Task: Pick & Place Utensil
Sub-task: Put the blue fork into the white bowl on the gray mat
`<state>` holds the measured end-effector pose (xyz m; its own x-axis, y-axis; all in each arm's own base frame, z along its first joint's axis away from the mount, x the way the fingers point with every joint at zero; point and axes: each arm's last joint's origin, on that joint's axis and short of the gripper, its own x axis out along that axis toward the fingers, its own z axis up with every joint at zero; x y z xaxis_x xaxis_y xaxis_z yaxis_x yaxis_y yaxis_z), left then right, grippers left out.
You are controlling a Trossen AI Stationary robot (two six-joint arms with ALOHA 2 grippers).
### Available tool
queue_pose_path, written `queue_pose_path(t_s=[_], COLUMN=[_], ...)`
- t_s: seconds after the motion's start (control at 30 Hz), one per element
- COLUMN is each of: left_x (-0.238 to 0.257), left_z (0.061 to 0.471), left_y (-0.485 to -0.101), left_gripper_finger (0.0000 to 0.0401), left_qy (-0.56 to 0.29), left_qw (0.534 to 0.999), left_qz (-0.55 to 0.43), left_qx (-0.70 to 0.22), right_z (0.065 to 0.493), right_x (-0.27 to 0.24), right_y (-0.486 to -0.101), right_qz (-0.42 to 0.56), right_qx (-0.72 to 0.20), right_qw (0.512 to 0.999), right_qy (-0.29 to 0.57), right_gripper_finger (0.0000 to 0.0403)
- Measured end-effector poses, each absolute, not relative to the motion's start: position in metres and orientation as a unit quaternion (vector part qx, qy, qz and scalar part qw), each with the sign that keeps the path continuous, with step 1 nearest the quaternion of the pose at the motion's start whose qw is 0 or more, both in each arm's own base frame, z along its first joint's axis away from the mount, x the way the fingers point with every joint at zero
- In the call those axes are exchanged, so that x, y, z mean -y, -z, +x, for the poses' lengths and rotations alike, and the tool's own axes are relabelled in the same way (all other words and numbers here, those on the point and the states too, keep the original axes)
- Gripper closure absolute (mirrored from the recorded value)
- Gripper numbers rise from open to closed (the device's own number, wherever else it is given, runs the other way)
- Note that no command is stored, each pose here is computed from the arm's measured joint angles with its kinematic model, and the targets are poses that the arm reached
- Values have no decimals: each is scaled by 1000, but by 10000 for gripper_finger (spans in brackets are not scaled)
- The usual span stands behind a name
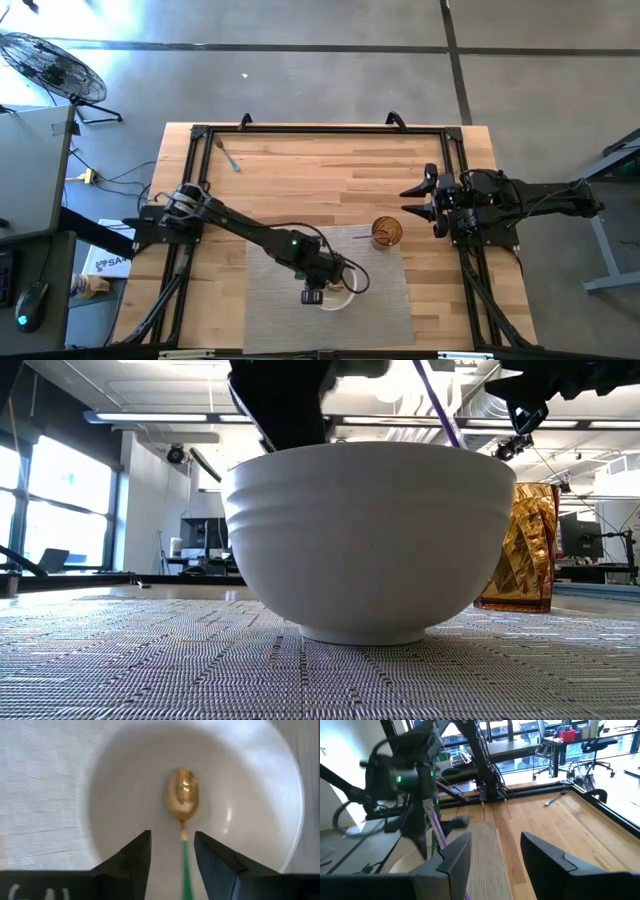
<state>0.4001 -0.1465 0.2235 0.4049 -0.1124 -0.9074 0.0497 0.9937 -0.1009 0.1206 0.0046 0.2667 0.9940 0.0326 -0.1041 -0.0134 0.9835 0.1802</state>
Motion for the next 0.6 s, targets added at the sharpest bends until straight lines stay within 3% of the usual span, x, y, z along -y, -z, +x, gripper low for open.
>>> queue_pose_path(t_s=[0.23,0.37,0.6], left_x=[132,113,59], left_z=[362,333,278], left_y=[-243,-246,-250], left_gripper_finger=[249,249,249], left_qy=[-110,-205,-400], left_qw=[831,827,819], left_qz=[33,22,-60], left_qx=[-545,-522,-406], right_z=[120,121,121], right_x=[-5,-5,-5], right_y=[-266,-268,-271], right_qz=[99,101,100], right_qx=[-59,-47,-34], right_qw=[993,994,994], right_qy=[-15,-18,-19], right_gripper_finger=[238,238,238])
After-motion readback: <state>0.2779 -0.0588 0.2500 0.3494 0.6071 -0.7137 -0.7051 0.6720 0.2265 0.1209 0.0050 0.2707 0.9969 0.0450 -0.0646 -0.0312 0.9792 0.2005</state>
